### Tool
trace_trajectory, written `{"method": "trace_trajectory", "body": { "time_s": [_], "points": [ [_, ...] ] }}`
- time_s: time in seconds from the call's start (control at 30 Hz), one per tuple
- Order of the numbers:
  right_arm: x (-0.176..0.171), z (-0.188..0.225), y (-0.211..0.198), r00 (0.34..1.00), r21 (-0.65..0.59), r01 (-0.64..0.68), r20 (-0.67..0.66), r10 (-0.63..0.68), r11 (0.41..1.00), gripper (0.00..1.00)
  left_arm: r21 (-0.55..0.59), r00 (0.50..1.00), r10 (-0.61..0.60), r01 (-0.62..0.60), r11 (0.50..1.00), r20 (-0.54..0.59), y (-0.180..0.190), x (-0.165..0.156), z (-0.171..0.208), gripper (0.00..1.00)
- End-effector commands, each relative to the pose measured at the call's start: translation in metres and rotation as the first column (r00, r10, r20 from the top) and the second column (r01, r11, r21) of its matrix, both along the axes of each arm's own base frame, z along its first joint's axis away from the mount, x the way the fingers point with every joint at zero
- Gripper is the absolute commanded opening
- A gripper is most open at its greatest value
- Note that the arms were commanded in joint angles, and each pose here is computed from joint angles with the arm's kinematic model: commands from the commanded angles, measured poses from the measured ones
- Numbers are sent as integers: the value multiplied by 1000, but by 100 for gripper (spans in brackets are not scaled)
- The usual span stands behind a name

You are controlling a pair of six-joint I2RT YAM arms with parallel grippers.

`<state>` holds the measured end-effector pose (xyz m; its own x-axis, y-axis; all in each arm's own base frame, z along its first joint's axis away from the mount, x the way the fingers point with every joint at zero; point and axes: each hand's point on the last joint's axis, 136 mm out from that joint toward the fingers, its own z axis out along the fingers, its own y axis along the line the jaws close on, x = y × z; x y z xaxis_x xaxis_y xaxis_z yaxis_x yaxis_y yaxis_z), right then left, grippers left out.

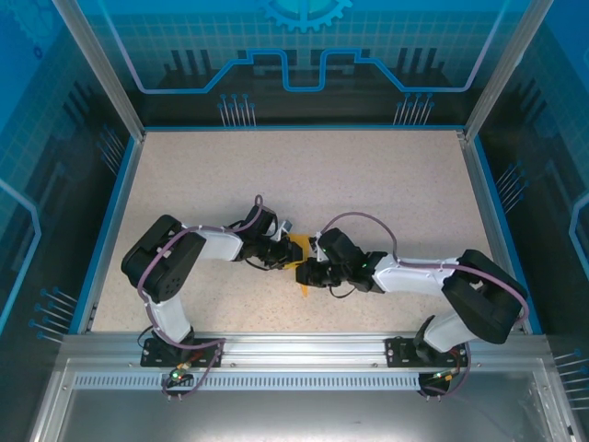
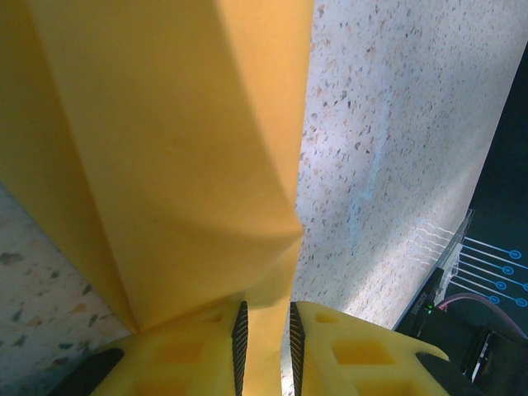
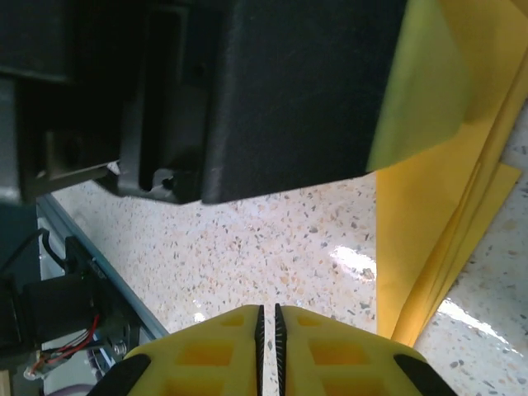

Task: Fold a paper plane with a square sheet of paper (pick it up from the middle)
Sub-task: Fold the wing for the fifth time at the center of the table.

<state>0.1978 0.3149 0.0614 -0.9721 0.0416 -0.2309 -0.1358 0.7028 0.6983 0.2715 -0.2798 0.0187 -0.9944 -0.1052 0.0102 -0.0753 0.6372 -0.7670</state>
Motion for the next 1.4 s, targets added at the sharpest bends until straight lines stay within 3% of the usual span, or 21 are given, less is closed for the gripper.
{"method": "trace_trajectory", "body": {
  "time_s": [0.0,0.53,0.67,0.8,1.03,1.13,1.37],
  "points": [
    [16,6,7,998,28,57,14,-57,998,14,92,995,9,0,996,-99,12,-19,-37,25],
    [28,-31,5,995,-3,75,-60,-75,997,13,88,995,0,9,996,-99,11,-19,-34,25],
    [9,-61,-13,989,-121,37,-141,-54,992,11,70,997,-18,24,997,-79,8,-18,-26,27],
    [-15,-87,-39,978,-211,-1,-203,-43,977,8,72,997,-67,65,995,22,5,-4,4,33],
    [-25,-89,-46,977,-220,-80,-208,34,972,6,23,977,-68,64,998,203,4,26,64,46],
    [-22,-85,-44,979,-208,-105,-196,64,973,6,31,970,-63,57,998,235,9,26,69,45],
    [-20,-86,-45,976,-203,-121,-205,79,972,6,4,974,-49,49,999,221,13,14,53,33]
  ]
}}
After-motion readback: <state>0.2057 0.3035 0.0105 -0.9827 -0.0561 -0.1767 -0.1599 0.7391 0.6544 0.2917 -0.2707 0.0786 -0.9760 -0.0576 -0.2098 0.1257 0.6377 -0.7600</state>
